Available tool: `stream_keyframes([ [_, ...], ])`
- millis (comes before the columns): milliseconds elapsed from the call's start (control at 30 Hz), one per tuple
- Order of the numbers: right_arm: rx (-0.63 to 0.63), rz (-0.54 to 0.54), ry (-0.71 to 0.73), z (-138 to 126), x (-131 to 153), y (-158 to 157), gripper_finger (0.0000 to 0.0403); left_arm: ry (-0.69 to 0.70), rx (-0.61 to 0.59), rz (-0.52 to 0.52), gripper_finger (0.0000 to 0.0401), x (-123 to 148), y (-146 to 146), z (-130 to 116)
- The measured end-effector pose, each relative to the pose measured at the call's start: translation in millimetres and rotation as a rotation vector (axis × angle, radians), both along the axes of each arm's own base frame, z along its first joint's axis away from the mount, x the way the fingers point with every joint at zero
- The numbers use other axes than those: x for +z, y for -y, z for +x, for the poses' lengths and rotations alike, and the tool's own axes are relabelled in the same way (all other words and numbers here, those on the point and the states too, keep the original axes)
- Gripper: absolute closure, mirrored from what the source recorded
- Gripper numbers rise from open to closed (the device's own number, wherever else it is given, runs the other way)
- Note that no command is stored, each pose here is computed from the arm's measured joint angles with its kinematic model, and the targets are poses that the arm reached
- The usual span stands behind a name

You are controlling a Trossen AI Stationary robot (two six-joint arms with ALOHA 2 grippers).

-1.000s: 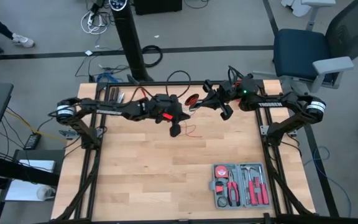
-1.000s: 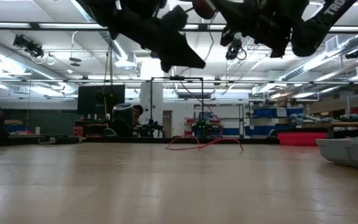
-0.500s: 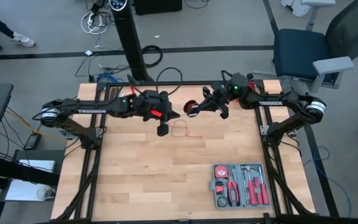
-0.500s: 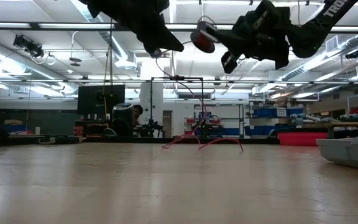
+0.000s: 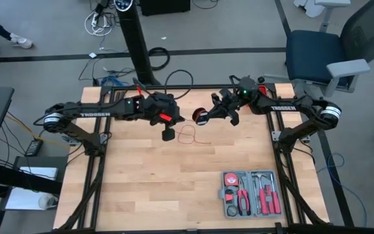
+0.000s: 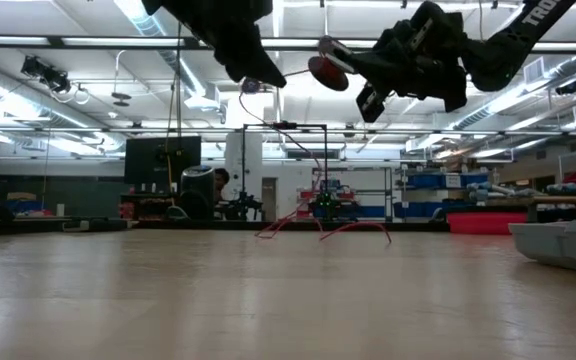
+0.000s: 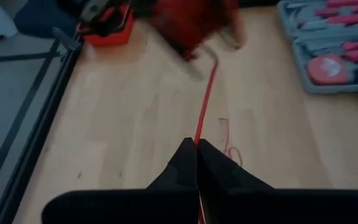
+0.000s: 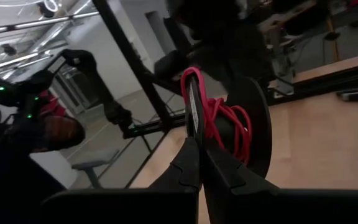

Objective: Coil cords
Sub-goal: Coil the wire

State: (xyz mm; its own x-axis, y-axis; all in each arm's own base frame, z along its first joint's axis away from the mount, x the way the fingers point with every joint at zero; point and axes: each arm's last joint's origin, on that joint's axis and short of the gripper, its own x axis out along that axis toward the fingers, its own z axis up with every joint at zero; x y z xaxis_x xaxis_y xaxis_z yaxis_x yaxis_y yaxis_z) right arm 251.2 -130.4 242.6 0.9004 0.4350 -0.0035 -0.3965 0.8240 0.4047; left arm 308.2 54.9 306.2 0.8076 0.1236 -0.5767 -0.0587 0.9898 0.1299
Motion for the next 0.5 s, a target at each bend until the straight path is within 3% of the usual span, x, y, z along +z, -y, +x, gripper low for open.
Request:
stream_keyframes([
  [500, -0.094, 0.000, 0.016, -20, 18, 10, 0.0403, -0.042, -0.060, -0.105, 0.0401, -5, 13, -1],
])
